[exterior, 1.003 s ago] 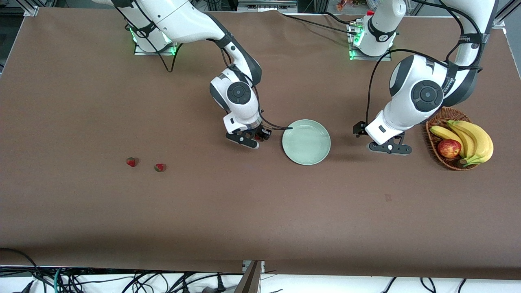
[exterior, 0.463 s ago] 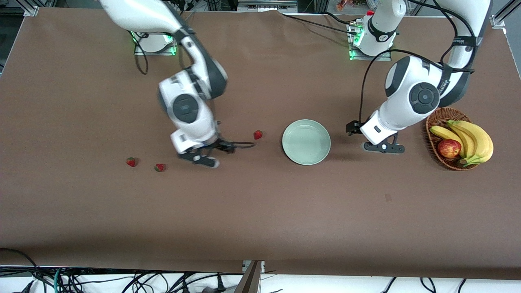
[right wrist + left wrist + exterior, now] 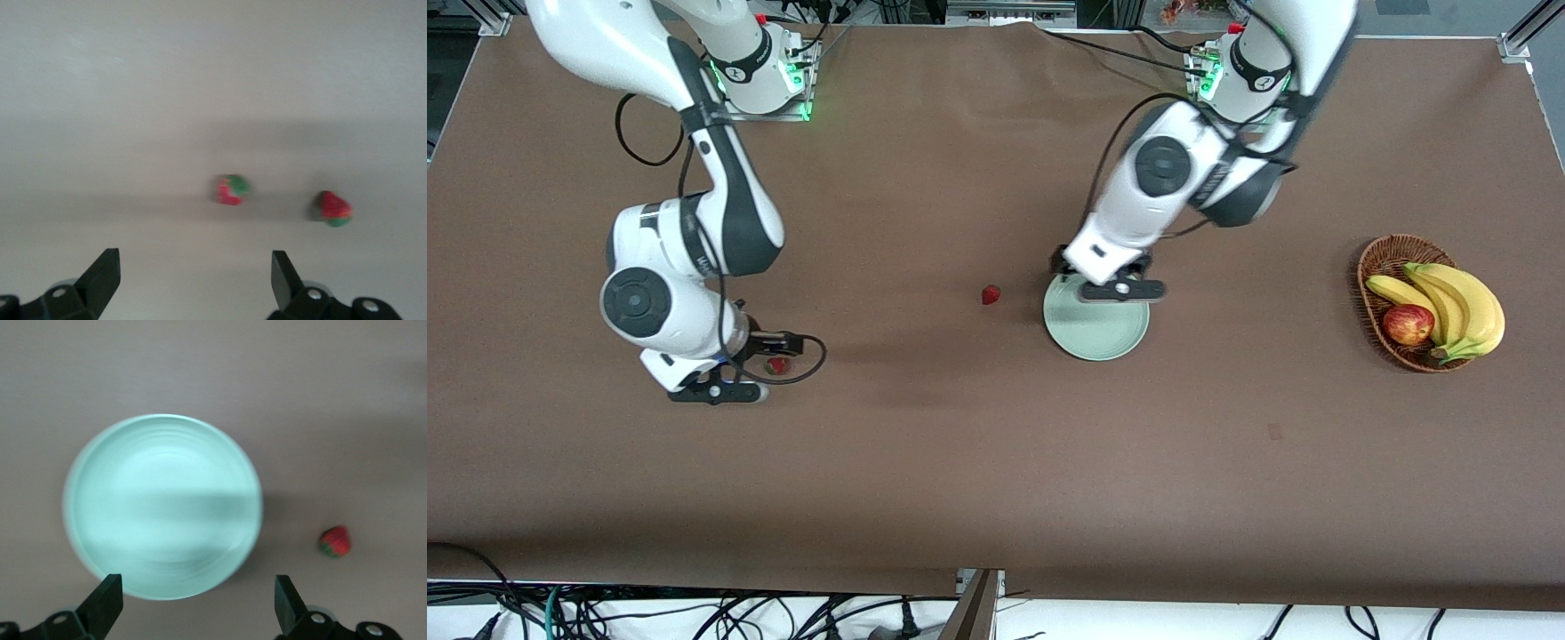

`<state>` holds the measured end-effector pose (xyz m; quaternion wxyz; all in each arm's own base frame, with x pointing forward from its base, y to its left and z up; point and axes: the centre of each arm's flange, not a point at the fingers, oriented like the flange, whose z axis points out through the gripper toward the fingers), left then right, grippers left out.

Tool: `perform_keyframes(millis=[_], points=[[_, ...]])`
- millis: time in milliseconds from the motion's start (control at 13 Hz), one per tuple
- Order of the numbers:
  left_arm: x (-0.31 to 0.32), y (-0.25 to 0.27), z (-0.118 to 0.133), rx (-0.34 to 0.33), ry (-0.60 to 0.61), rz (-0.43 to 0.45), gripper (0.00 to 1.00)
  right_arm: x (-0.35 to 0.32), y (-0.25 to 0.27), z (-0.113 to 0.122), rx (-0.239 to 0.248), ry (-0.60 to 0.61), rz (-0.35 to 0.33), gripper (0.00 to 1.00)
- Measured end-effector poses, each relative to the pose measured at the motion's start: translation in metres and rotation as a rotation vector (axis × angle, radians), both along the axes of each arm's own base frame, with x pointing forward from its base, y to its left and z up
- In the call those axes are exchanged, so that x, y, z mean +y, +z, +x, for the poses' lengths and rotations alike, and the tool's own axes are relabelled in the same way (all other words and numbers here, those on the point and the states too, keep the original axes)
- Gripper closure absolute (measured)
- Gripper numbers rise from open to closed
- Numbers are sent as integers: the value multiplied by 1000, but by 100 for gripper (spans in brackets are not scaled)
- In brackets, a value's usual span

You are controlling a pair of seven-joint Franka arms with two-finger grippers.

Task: Collect all strawberries into plate
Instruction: 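Grasp the strawberry with the left gripper while the right gripper reaches another, then carry the strawberry over the plate while the right gripper grasps another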

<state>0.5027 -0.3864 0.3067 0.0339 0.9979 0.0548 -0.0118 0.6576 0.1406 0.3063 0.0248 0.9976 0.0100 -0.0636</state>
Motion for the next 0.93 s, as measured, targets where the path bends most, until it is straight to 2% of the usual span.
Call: perform_keyframes(millis=[154, 309, 463, 540, 694, 772, 849, 926], points=[[-57, -22, -8, -46, 57, 40, 0, -19, -22, 1, 18, -4, 1, 0], [-105, -49, -23, -69, 72, 56, 0, -22, -45, 3, 8, -18, 12, 1], [-136, -76, -27, -85, 64, 66, 0, -25, -69, 5, 2, -46, 33, 3], [-142, -89, -24, -92, 59, 76, 0, -28, -80, 6, 0, -57, 39, 3], [-143, -115, -14, -90, 70, 86, 0, -30, -98, 7, -9, -64, 39, 7], [-141, -128, -10, -85, 75, 88, 0, -30, -104, 6, -12, -65, 39, 14], [-140, -138, -9, -80, 77, 91, 0, -31, -109, 6, -12, -66, 38, 14], [-140, -145, -9, -75, 77, 92, 0, -31, -112, 6, -10, -66, 37, 23]])
